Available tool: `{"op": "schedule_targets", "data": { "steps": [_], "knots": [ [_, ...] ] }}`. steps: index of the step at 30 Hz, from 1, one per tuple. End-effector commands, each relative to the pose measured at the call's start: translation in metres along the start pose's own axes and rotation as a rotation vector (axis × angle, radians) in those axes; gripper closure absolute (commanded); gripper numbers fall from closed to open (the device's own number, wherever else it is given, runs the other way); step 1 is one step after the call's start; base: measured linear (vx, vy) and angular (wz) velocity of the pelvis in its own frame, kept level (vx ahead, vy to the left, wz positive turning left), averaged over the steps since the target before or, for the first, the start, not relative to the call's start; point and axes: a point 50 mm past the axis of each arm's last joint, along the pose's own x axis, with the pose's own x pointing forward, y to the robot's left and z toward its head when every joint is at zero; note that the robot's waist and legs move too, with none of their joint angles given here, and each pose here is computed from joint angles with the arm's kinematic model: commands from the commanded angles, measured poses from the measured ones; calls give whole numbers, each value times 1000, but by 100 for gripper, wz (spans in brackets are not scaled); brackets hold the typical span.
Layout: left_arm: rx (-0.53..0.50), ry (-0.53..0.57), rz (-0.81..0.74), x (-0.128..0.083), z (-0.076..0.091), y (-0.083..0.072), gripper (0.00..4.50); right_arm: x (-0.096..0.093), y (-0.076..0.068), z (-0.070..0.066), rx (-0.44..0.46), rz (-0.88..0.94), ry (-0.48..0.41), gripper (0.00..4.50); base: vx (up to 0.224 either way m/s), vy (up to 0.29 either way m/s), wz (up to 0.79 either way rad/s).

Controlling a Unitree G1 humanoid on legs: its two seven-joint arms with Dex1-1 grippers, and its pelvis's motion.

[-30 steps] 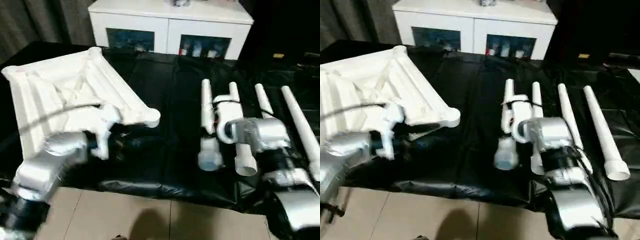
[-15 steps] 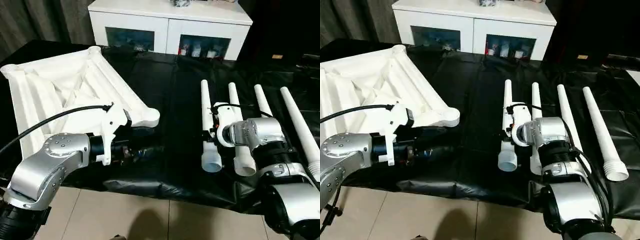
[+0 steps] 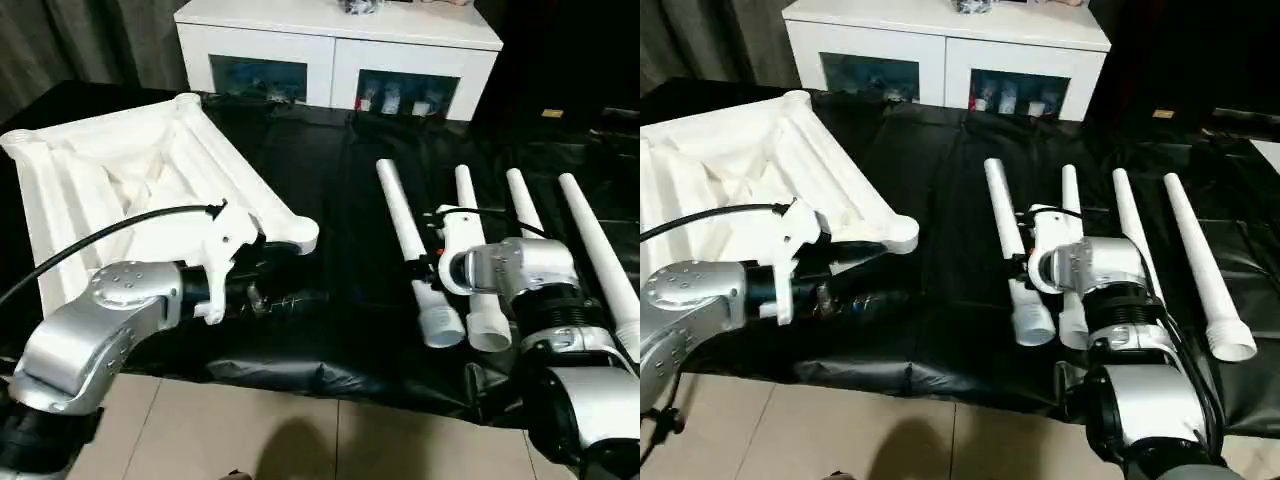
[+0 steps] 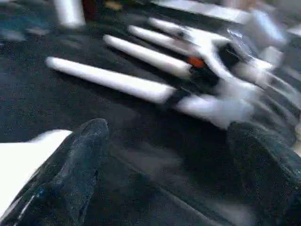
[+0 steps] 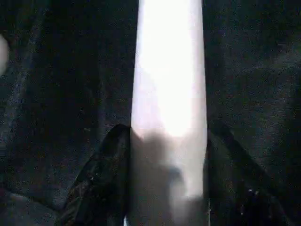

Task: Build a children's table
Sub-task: Pick table leg

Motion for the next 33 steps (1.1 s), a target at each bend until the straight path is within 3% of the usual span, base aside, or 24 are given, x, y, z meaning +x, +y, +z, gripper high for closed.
{"op": "schedule_targets", "data": {
  "steps": [1, 3, 10, 15, 18, 20, 28, 33],
  "knots": [
    [5, -26, 102, 0, 5, 11, 0, -6, 4, 12, 23, 63, -101, 267, 0, 0, 0],
    [-22, -70, 196, 5, 10, 20, 0, -11, 9, 19, 31, 145, -194, 269, 0, 0, 0],
    [-154, -149, 311, 15, 20, 31, 0, -26, 18, 30, 37, 349, -316, 270, 0, 0, 0],
    [-373, -255, 279, 26, 33, 29, 0, -56, 43, 35, -81, 698, -454, 270, 0, 0, 0],
    [-536, -376, 138, 36, 54, 18, 0, -71, 58, 27, -163, 873, -468, 270, 0, 0, 0],
    [-580, -414, 75, 40, 63, 12, 0, -76, 63, 25, -188, 929, -473, 271, 0, 0, 0],
    [-615, -433, -97, 47, 77, -9, 0, -81, 73, 19, -241, 995, -460, 271, 0, 0, 0],
    [-609, -414, -159, 47, 78, -18, 0, -83, 77, 16, -256, 1020, -450, 271, 0, 0, 0]
  ]
}}
